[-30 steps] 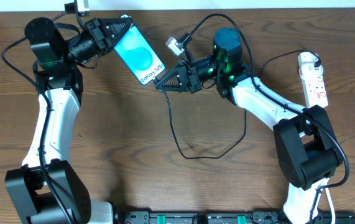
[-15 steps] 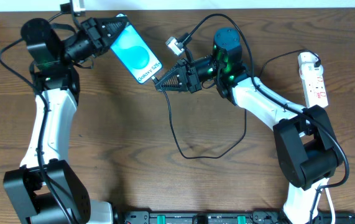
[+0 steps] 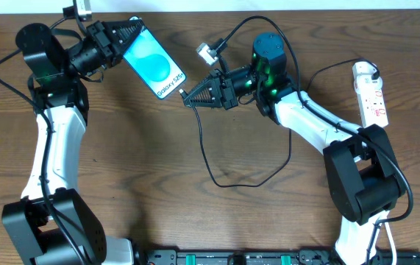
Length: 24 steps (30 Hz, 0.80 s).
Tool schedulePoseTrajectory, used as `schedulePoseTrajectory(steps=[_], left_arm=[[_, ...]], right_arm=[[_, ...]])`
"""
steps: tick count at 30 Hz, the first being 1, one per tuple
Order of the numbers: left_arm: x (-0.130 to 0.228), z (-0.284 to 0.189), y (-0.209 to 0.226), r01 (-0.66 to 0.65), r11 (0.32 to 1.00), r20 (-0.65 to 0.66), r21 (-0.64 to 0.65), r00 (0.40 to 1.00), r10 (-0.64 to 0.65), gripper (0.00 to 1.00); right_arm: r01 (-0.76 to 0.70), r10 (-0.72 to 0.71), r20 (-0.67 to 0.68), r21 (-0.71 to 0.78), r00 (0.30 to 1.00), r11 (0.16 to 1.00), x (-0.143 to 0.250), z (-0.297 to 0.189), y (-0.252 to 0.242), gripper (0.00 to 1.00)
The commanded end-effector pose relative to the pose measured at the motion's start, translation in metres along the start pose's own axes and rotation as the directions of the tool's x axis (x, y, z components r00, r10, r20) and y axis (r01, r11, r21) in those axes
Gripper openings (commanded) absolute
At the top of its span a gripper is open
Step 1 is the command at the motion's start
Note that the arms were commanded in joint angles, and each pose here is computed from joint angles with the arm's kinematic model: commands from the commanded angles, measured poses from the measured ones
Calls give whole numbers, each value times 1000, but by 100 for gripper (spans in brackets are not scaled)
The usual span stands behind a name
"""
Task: Plug charger to phone and switch on socket
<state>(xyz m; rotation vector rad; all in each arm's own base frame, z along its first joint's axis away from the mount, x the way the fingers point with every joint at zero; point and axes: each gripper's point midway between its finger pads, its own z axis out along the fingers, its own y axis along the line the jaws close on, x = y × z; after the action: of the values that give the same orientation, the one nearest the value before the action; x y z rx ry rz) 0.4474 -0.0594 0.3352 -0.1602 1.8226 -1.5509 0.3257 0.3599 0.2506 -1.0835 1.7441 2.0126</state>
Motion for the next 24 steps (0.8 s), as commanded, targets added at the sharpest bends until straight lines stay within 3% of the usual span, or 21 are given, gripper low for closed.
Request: schedulePoseTrajectory(steps=[1, 24], left_arm=[[6, 0, -11, -4, 1000, -41, 31, 999, 5, 7], [18, 11, -8, -52, 998, -75, 35, 996, 55, 7]], right_arm=[[10, -10, 10, 8, 1000, 1000, -5, 2, 0, 1], [6, -6, 12, 9, 1000, 1000, -5, 2, -1, 1]])
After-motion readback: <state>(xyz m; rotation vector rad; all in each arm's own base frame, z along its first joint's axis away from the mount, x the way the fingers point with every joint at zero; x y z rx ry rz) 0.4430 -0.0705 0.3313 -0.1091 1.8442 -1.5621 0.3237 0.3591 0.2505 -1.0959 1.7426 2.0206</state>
